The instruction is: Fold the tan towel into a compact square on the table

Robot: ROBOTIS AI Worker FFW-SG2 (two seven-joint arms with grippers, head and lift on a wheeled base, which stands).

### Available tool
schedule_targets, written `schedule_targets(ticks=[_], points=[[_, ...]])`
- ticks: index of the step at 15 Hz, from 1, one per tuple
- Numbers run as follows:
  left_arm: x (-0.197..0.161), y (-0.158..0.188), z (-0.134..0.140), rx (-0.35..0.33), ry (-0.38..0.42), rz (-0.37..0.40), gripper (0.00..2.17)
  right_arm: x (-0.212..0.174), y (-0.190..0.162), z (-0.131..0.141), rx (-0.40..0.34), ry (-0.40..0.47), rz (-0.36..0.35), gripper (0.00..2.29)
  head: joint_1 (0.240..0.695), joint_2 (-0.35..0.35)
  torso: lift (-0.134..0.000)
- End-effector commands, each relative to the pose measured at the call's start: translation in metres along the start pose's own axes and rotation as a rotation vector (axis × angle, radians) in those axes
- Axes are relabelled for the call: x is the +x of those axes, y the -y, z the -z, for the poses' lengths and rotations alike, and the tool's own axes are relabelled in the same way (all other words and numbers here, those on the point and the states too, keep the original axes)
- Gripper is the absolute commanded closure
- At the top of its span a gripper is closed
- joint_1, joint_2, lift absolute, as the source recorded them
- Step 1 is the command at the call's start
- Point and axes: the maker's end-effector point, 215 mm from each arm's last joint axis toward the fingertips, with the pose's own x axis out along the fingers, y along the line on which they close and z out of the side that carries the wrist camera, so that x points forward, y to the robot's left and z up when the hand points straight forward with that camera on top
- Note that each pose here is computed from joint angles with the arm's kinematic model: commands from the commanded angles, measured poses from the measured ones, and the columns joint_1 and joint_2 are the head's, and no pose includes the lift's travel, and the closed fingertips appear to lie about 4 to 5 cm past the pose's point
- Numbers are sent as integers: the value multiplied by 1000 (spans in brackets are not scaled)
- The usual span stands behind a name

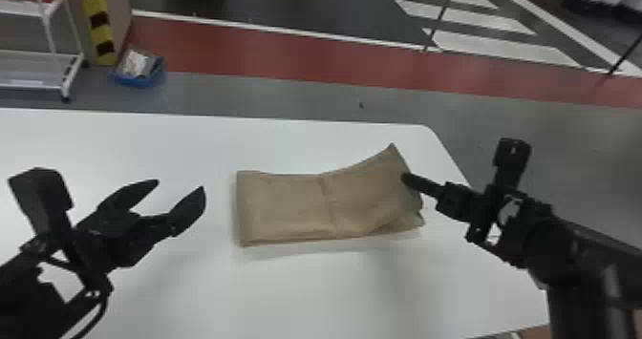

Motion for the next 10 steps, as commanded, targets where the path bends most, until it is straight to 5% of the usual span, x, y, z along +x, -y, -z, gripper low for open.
schedule_targets(ticks=[1, 3, 6, 10], points=[[-2, -2, 0, 2, 0, -2, 39, 14, 10, 26, 14, -63, 19, 1166, 695, -311, -123], [-2, 0, 0, 1, -1, 1, 39, 19, 17, 40, 20, -103, 44, 36, 695, -310, -123], [-4, 2, -2, 3, 1, 4, 39, 13, 35, 41, -11, -91, 105, 46, 695, -317, -123], [-4, -1, 0, 0, -2, -3, 39, -8, 54, 7, -63, 25, 144, 63, 695, -342, -123]])
